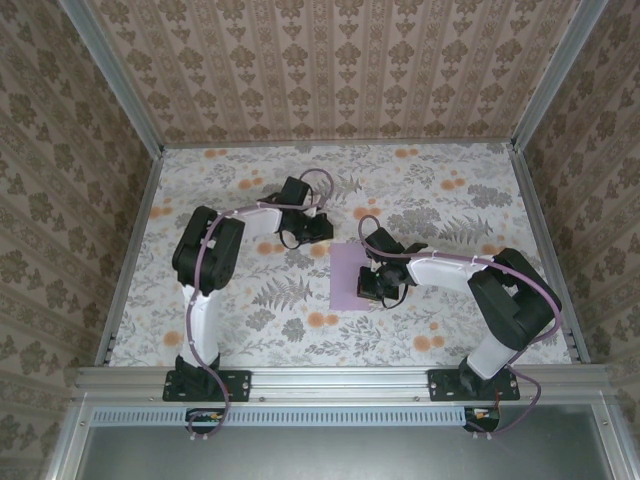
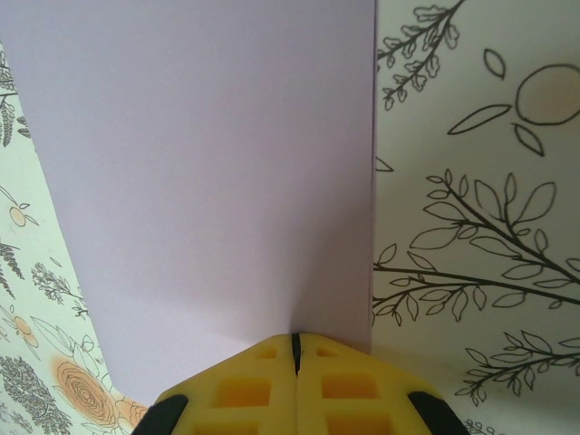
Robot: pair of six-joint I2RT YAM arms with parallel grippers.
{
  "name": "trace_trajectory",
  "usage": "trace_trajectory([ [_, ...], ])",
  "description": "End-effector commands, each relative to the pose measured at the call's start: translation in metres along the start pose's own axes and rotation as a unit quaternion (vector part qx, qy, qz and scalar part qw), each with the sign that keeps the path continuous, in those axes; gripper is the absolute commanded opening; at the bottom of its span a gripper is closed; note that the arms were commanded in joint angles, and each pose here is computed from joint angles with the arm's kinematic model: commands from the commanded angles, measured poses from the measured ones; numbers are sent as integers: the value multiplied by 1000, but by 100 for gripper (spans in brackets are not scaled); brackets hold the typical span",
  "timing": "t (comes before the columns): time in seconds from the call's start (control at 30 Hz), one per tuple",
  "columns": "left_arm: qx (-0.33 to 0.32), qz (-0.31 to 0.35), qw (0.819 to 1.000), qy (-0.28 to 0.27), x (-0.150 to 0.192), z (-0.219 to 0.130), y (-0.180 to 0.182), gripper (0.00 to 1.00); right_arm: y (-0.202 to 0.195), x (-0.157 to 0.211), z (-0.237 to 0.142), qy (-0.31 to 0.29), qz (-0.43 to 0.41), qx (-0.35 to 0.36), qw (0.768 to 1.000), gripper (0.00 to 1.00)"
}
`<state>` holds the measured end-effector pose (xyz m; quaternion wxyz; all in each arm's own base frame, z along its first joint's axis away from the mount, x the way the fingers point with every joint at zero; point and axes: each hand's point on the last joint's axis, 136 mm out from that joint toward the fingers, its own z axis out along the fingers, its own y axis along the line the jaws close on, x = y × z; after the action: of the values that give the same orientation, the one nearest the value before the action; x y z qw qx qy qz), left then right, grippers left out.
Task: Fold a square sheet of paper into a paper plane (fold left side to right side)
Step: First fold the square sheet of paper in half at the center of the table.
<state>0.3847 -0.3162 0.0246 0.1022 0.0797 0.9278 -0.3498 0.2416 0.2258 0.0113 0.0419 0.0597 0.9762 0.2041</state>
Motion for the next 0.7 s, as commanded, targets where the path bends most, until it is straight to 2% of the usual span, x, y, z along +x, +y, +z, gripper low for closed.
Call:
trace_trajectory([
  [0.0,-32,15,999,-23,-16,-10,14,13,-46,36,14,56,30,77,995,0],
  [0.2,-32,43,997,-56,-24,-53,-7,20,-21,19,9,21,36,24,999,3],
  [0.37,-41,53,994,-90,-13,-92,-17,24,-4,-1,-10,-27,18,3,999,8],
  [0.57,-48,49,991,-115,24,-127,-19,36,12,-25,-45,-107,-15,-11,994,29],
  [0.67,-44,40,991,-119,47,-134,-19,45,15,-34,-62,-141,-30,-13,990,38],
])
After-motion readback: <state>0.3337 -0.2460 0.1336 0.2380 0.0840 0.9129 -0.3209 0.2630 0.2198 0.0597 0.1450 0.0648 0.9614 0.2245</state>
